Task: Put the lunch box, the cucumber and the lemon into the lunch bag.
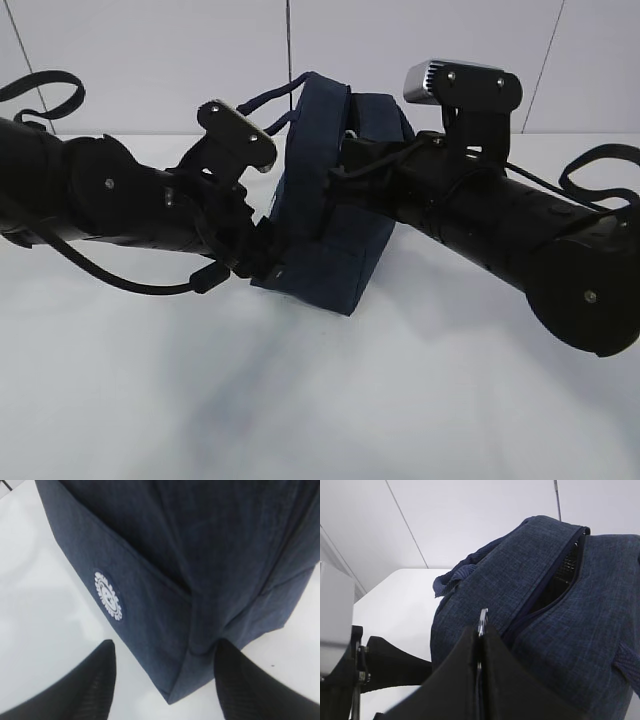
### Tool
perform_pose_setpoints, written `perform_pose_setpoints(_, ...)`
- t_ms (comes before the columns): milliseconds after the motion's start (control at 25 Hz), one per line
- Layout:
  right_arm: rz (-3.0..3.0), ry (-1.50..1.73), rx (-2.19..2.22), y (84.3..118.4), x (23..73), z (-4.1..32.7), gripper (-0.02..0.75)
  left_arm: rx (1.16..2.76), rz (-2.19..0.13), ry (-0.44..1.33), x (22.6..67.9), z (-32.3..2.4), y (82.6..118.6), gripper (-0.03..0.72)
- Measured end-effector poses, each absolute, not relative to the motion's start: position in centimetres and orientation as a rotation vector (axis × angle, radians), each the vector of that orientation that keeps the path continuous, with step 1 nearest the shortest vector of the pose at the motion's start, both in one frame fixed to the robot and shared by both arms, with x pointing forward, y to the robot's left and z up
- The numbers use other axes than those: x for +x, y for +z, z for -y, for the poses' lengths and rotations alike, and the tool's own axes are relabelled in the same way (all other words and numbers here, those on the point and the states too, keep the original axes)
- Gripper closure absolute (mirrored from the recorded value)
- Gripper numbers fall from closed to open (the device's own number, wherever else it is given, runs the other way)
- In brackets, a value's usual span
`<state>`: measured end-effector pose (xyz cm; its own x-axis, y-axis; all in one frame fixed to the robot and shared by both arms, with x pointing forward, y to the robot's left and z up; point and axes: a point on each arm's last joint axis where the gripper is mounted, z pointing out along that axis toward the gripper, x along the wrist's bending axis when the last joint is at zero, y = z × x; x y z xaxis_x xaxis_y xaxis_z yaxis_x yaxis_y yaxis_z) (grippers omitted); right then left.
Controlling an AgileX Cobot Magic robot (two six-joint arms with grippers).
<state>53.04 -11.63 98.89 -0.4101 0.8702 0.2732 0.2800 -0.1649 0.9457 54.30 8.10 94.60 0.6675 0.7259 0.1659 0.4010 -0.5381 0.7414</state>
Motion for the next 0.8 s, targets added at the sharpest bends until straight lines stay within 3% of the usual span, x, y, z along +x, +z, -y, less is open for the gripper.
perform_pose_setpoints(520,-1.61,1.611,1.333,98.9,53.1,11.7,0.72,2.168,-0.81,0.607,54.3,-5.9,95.2,0.285)
perform_pose_setpoints(640,-1.597,1.611,1.351,98.9,53.1,11.8,0.72,2.156,-0.838,0.599,54.4,-5.9,95.0,0.424)
perform_pose_setpoints(760,-1.59,1.612,1.357,98.9,53.2,11.8,0.72,2.154,-0.847,0.595,54.4,-5.9,94.9,0.629)
perform_pose_setpoints(800,-1.588,1.614,1.358,99.0,53.2,11.8,0.72,2.153,-0.849,0.594,54.4,-5.9,94.9,0.657)
